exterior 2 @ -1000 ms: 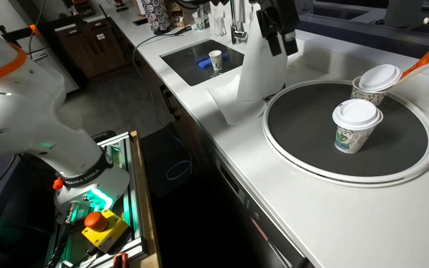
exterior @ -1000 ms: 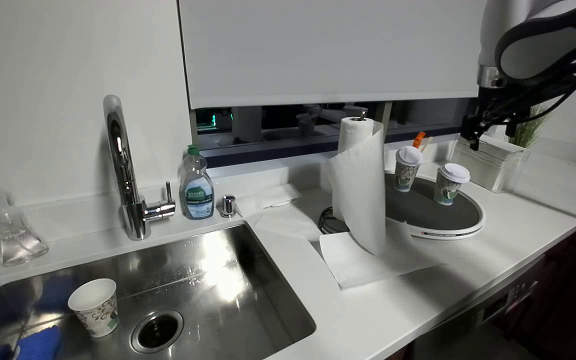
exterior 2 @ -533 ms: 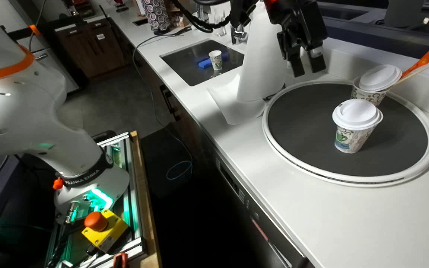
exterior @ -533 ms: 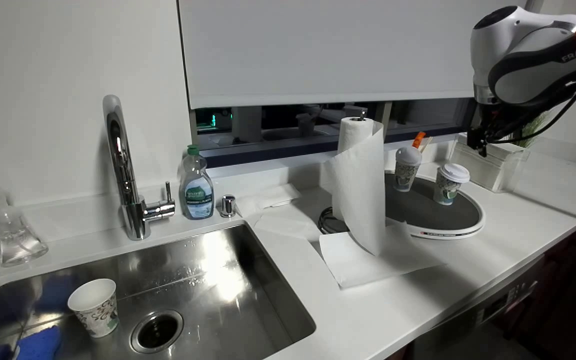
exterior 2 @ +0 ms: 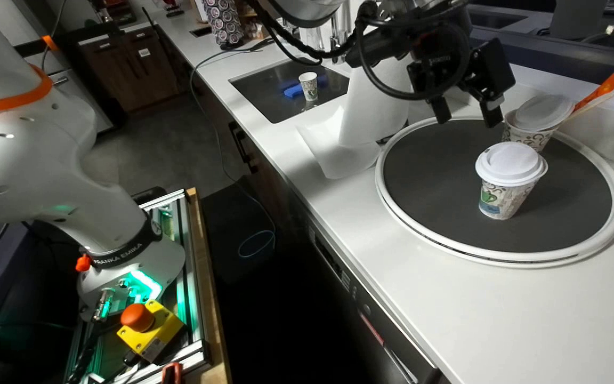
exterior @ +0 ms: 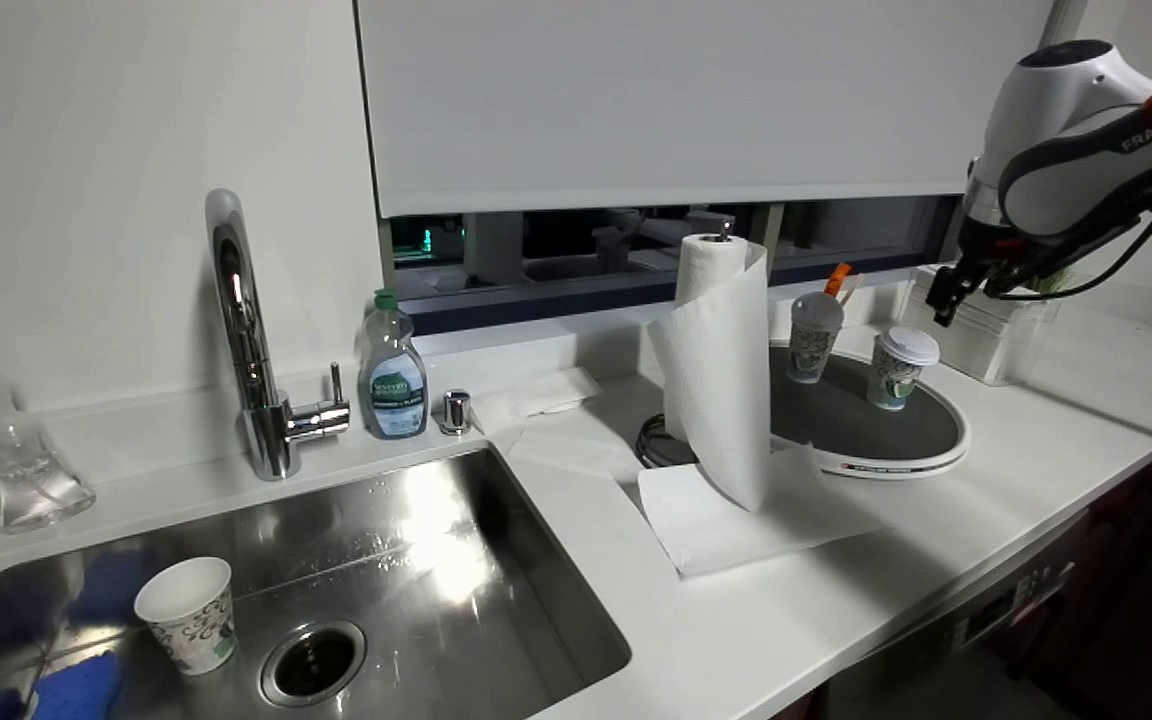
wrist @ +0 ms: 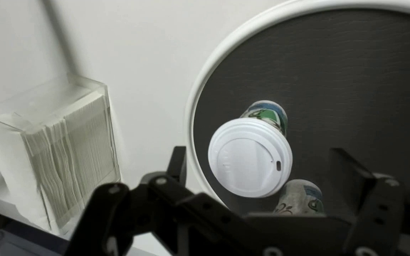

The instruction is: Remove the white lid of the paper cup in the front and put it on the counter

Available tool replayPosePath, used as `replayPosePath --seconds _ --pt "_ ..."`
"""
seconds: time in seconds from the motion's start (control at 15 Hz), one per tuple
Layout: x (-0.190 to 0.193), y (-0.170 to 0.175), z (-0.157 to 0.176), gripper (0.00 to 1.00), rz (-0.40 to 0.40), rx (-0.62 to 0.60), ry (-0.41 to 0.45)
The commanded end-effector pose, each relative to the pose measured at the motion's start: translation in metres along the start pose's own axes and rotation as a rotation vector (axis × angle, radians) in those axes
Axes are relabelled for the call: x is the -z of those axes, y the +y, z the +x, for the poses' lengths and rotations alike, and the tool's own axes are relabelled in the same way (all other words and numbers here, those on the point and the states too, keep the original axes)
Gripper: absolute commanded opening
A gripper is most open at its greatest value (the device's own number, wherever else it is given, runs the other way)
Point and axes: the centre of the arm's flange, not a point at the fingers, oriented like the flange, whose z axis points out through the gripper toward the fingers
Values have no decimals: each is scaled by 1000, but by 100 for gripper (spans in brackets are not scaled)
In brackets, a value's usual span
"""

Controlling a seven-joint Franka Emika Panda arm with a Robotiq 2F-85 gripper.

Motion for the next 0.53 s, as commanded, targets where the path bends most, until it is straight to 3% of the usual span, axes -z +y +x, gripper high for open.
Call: replayPosePath --seconds 0.0,0.07,0.2,0.47 --pt "-1 2 0 100 -2 -3 -1" --pt "2 1 2 100 -2 -2 4" --pt "-5 -12 11 100 103 67 121" --pt "-39 -34 19 100 182 254 186"
